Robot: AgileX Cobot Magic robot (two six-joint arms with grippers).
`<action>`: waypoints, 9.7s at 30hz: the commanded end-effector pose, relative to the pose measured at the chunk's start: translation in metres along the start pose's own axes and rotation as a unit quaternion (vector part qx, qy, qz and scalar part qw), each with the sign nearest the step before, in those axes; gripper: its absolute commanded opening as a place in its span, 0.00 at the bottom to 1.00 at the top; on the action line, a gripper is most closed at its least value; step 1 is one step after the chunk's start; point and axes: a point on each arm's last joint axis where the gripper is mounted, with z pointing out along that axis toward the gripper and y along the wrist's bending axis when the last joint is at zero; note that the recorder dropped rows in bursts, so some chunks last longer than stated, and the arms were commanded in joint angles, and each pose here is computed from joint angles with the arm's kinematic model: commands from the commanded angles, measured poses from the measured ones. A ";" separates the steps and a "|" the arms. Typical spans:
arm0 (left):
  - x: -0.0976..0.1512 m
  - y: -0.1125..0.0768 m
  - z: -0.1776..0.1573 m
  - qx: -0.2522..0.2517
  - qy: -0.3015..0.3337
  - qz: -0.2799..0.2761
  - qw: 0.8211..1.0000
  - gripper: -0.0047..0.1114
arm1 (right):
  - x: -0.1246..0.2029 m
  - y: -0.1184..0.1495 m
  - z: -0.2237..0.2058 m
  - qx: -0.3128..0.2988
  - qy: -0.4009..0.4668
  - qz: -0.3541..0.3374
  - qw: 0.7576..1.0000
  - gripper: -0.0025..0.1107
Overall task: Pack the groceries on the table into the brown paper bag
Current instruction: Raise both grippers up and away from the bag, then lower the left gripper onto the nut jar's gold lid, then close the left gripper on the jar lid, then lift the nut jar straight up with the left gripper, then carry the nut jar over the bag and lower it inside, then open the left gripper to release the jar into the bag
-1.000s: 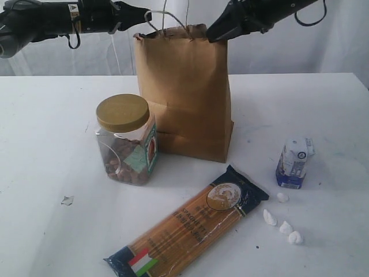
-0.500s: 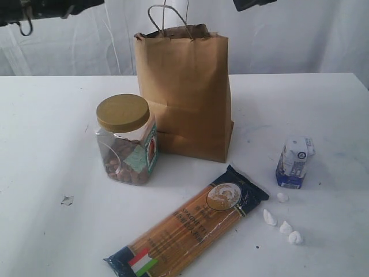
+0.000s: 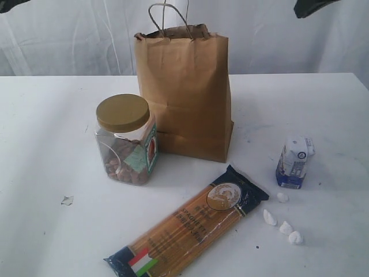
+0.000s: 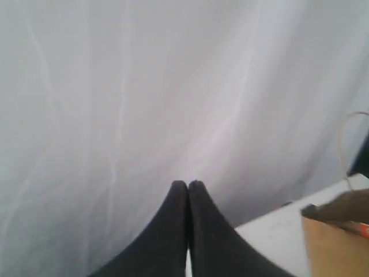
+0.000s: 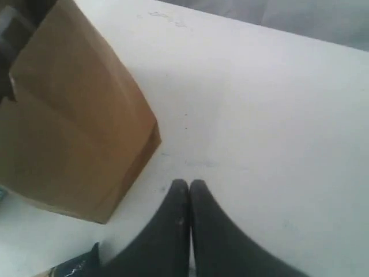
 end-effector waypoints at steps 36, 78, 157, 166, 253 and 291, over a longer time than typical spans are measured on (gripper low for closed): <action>0.072 0.159 -0.251 -0.703 0.334 -0.017 0.628 0.04 | 0.004 -0.013 -0.034 0.099 -0.006 -0.047 0.994 0.02; 0.027 -0.286 0.029 0.040 0.503 0.054 0.862 0.63 | 0.001 0.002 -0.033 0.016 -0.027 -0.021 0.999 0.02; -0.096 -0.255 -0.027 -0.072 0.011 0.056 0.996 0.04 | -0.002 0.015 -0.034 -0.056 -0.045 0.000 0.997 0.02; -0.081 -0.233 0.009 0.146 -0.120 0.032 0.981 0.04 | -0.002 0.015 -0.034 -0.056 -0.045 0.000 0.997 0.02; 0.077 -0.257 0.126 0.362 0.274 0.094 0.886 0.69 | -0.002 0.014 -0.021 -0.065 -0.033 0.005 0.997 0.02; 0.042 -0.262 0.109 0.345 0.260 0.081 0.898 0.95 | -0.002 0.015 -0.021 -0.067 -0.034 0.009 0.997 0.02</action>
